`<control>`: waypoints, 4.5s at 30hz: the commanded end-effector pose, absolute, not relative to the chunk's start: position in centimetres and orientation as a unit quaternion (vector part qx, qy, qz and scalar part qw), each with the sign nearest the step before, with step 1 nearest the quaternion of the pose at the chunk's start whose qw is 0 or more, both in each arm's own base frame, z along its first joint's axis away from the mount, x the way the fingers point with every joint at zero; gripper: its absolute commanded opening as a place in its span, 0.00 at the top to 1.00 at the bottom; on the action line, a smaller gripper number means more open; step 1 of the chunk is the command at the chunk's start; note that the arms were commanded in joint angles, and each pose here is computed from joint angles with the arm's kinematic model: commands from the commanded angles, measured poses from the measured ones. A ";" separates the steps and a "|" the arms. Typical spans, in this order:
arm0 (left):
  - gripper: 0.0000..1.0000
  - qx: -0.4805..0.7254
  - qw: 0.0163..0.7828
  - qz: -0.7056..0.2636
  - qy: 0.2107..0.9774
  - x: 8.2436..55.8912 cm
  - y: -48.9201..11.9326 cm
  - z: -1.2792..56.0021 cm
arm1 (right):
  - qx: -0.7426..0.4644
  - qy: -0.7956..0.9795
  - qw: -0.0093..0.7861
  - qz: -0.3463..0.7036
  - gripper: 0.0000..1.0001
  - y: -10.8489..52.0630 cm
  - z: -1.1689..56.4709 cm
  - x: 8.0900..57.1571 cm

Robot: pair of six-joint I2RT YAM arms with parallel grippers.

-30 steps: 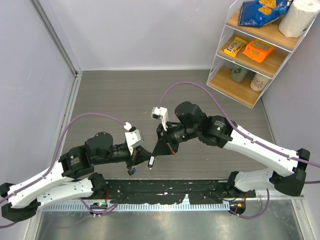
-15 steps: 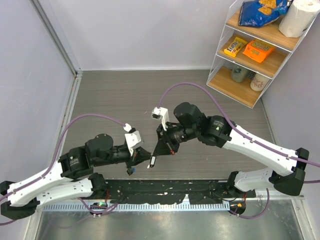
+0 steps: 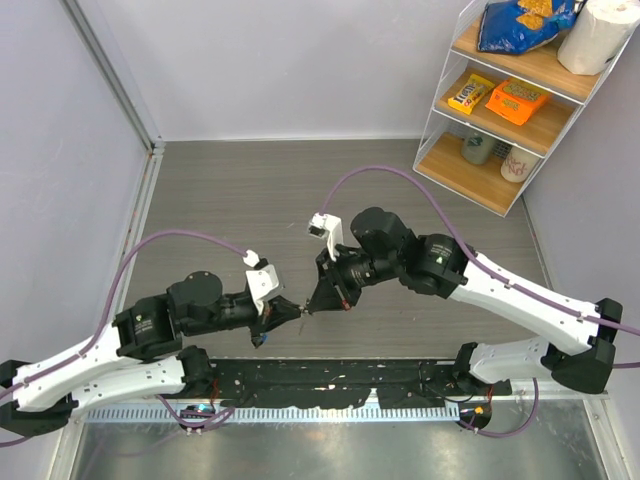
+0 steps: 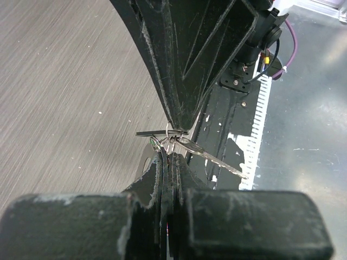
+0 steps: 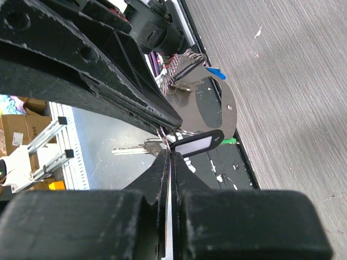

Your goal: Put the keys on the keyring

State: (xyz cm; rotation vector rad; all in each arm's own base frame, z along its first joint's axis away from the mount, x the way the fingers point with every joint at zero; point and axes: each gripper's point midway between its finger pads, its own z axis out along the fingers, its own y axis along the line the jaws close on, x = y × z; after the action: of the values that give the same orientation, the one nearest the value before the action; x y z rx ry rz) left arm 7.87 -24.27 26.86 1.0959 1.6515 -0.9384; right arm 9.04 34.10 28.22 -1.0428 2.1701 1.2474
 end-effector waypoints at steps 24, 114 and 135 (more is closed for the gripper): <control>1.00 0.419 0.498 -0.517 0.556 4.5 -25.1 35.2 | -0.419 0.642 0.368 0.526 0.67 32.1 34.8 7.9; 1.00 0.343 0.527 -0.567 0.533 4.5 -23.8 38.7 | -0.350 0.531 0.627 0.450 0.04 26.8 43.9 9.4; 1.00 0.325 0.567 -0.540 0.530 6.3 -24.0 38.5 | -0.512 0.465 0.562 0.454 0.39 31.6 40.1 5.9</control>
State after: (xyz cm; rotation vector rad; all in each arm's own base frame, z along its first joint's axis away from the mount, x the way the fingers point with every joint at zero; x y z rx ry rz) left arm 6.05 -24.21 36.02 0.8132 1.3631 -1.2641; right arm 6.78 32.09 35.58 -1.2391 1.2545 1.0311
